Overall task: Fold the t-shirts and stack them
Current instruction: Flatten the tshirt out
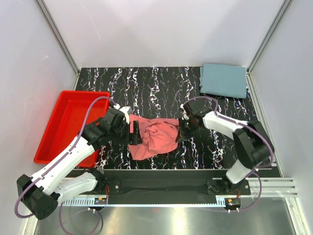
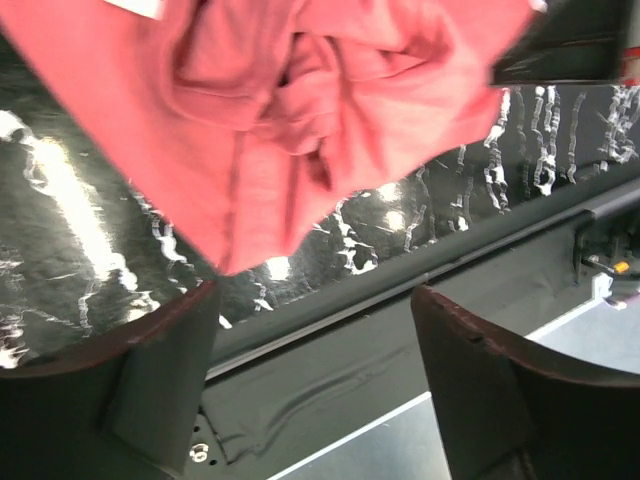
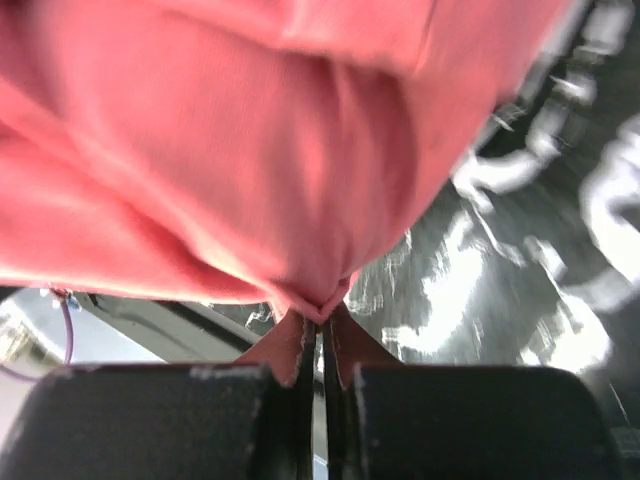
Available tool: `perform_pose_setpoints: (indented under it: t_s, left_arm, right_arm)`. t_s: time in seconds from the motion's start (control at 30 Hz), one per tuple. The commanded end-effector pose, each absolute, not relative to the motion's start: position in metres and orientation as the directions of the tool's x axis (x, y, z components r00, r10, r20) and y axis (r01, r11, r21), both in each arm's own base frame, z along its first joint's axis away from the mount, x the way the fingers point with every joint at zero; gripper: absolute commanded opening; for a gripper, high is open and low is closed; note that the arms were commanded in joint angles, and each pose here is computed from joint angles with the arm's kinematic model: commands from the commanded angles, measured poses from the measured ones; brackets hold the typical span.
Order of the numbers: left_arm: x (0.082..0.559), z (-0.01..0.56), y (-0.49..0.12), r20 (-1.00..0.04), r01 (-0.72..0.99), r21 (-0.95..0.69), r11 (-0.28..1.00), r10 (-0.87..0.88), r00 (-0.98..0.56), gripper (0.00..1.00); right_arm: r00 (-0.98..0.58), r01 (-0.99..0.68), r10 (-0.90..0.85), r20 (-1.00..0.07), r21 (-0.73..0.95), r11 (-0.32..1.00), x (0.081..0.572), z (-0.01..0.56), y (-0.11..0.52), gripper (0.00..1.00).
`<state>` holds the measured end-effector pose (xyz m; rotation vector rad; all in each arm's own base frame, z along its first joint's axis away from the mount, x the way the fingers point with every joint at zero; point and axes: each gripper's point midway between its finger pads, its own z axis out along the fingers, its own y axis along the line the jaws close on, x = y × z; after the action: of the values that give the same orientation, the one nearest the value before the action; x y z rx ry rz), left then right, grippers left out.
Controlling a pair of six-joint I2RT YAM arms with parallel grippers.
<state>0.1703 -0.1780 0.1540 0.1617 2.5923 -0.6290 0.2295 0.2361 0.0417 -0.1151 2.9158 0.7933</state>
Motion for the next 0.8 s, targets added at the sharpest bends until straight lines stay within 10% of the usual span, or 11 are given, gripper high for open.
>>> perform_pose_setpoints:
  t_s: [0.0, 0.17, 0.47, 0.63, 0.77]
  left_arm:
    - [0.187, 0.175, -0.174, -0.547, 0.225, -0.372, 0.901, -0.017, -0.837, 0.85]
    - [0.194, 0.171, -0.183, -0.535, 0.237, -0.376, 0.896, 0.000, -0.845, 0.85]
    - [0.209, 0.147, -0.238, -0.424, 0.306, -0.499, 0.811, 0.080, -0.902, 0.78]
    - [0.221, 0.179, -0.254, -0.506, 0.367, -0.545, 0.754, 0.053, -0.861, 0.58]
    - [0.224, 0.193, -0.240, -0.583, 0.404, -0.485, 0.776, 0.059, -0.811, 0.64]
  right_arm:
    - [-0.965, -0.090, 0.015, -0.262, 0.387, 0.918, 0.242, 0.113, 0.211, 0.00]
    - [-0.926, -0.037, 0.051, -0.375, 0.225, 0.974, 0.261, 0.169, 0.173, 0.01]
    - [-0.965, -0.064, 0.035, -0.259, 0.365, 0.929, 0.241, 0.155, 0.199, 0.02]
    - [-0.993, -0.102, -0.023, -0.118, 0.733, 0.672, 0.217, 0.177, 0.267, 0.09]
    - [-0.997, -0.068, -0.065, -0.047, 0.929, 0.363, 0.214, 0.209, 0.321, 0.25]
